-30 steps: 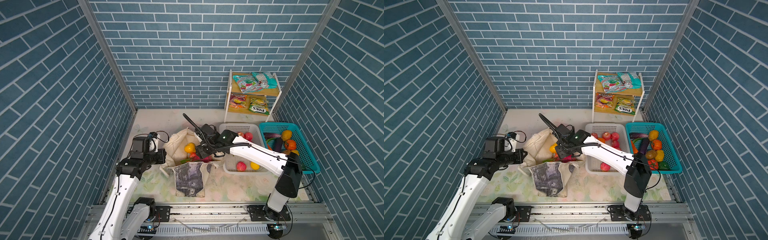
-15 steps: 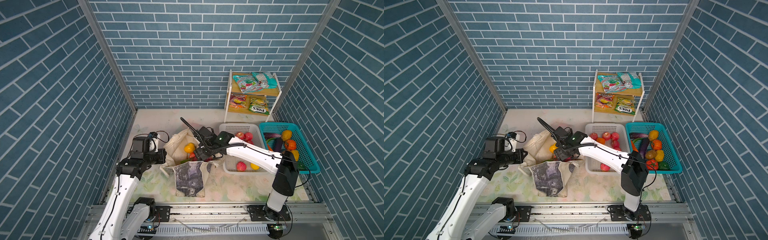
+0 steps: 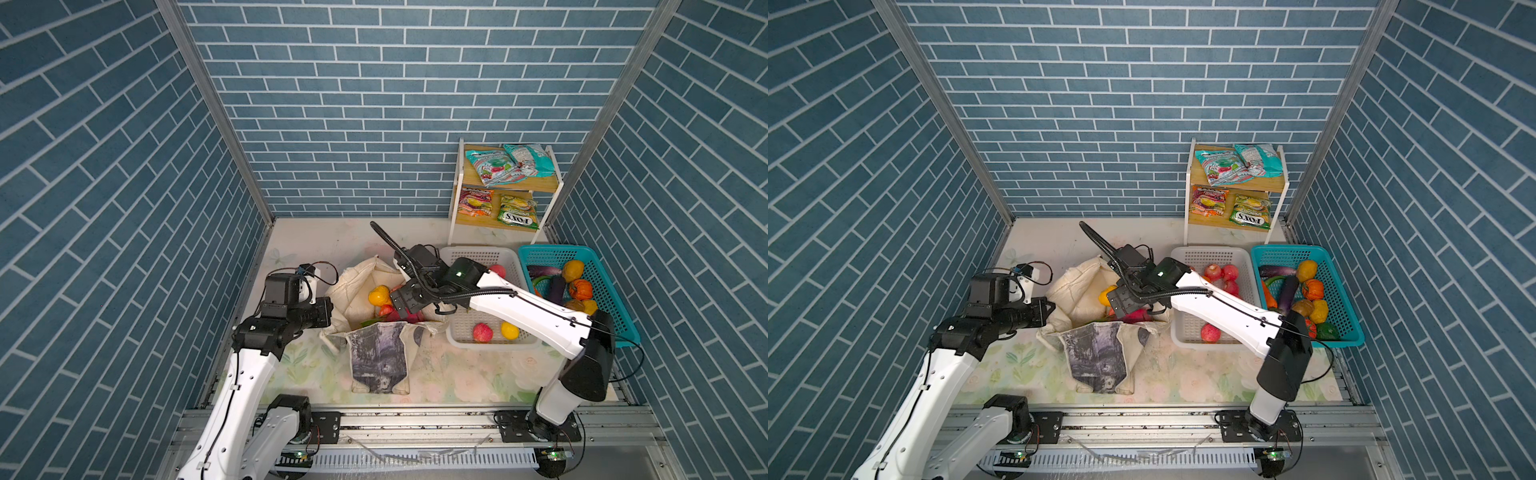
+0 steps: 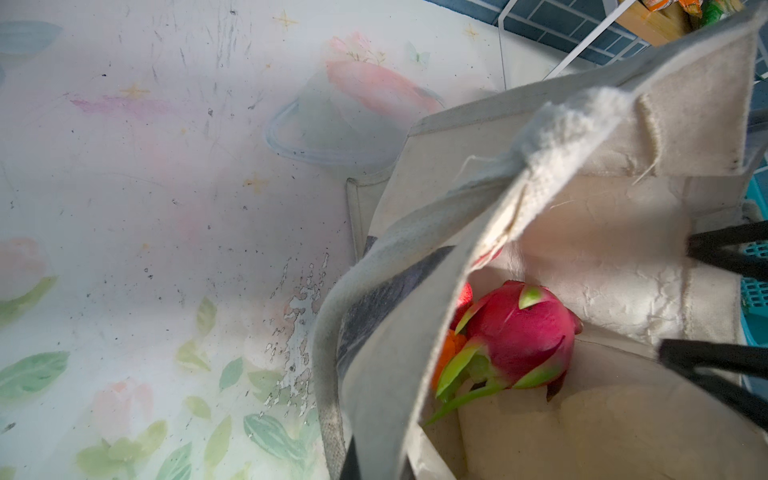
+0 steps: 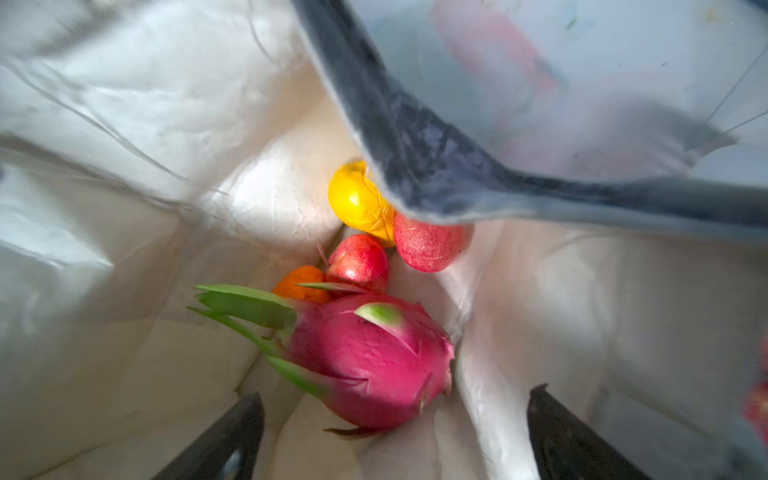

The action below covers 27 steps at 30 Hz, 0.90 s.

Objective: Place the food into the grocery bag and tie it
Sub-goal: 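Open the right gripper to drop the apple beside the dragon fruit, then move the right gripper back over the teal vegetable basket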

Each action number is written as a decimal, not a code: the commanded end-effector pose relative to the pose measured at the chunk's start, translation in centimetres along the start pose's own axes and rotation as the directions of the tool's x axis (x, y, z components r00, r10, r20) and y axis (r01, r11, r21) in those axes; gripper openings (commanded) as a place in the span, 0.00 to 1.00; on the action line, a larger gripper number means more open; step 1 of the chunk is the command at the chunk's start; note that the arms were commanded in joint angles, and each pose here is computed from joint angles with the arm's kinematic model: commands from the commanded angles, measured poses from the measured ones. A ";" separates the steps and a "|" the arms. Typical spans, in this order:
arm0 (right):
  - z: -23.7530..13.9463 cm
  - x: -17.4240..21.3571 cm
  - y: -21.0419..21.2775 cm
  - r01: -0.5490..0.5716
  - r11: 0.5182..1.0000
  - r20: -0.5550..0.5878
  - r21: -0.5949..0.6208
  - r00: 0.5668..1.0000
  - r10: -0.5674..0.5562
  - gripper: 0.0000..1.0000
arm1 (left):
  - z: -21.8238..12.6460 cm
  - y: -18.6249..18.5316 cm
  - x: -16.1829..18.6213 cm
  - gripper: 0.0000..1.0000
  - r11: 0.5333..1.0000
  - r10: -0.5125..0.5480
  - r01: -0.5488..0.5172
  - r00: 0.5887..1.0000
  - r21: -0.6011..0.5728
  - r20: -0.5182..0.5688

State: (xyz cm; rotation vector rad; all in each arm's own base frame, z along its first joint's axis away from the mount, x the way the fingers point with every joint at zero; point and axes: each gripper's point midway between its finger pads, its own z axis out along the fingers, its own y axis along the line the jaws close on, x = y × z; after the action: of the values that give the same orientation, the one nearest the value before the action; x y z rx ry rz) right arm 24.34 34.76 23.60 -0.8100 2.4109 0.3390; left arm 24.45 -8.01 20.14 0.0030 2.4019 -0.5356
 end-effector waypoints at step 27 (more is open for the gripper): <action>-6.6 12.9 -21.4 -0.527 0.743 0.036 0.414 0.825 0.565 0.91 | 0.1 0.3 0.1 0.00 1.000 0.004 -0.004 1.000 -0.007 0.001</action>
State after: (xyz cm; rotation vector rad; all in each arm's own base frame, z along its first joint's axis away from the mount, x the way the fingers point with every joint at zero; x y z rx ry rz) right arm 27.29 9.57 21.15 -0.0042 2.5732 -0.0695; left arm 24.45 -8.00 20.11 0.0027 2.4027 -0.5352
